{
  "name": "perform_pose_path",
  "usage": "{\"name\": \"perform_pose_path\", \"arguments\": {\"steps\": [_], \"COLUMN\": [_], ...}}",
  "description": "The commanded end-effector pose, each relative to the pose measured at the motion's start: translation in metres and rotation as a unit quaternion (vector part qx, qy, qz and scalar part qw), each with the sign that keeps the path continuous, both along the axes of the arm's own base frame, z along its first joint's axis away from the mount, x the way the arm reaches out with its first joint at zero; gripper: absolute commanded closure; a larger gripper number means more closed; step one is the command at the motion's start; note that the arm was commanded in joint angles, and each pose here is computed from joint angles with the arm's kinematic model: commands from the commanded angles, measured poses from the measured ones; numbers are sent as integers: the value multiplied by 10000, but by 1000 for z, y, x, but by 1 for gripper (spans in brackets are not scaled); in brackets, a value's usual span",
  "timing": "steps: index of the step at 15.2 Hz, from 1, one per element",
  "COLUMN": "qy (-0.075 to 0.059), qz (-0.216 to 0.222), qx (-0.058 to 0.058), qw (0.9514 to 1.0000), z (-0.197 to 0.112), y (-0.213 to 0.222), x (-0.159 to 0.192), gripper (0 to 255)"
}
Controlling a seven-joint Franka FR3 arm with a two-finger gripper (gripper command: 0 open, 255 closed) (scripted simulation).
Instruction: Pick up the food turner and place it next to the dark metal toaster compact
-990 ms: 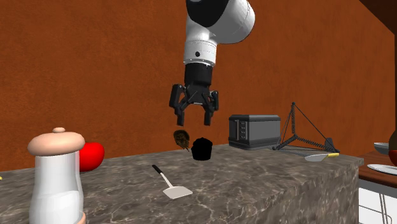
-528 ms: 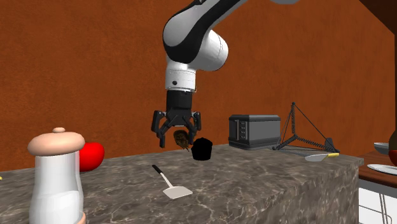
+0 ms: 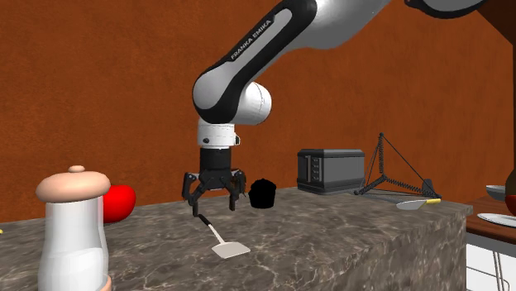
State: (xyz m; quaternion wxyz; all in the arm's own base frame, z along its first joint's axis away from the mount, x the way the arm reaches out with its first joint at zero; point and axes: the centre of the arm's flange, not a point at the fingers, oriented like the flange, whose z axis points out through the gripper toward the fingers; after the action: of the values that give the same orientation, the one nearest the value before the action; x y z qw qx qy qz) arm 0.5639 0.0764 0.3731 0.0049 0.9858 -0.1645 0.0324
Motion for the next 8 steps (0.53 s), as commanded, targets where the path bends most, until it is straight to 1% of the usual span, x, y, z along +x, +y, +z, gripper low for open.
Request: {"name": "perform_pose_path", "arguments": {"steps": [1,5,8], "qy": [-3,-3,-3], "qz": [-13,-13,-13], "qx": [-4,-4,-4], "qw": [10000,10000,10000], "z": [-10,-32,-35], "y": [0,0,-1], "x": [3,4,5], "gripper": [0,0,0]}}
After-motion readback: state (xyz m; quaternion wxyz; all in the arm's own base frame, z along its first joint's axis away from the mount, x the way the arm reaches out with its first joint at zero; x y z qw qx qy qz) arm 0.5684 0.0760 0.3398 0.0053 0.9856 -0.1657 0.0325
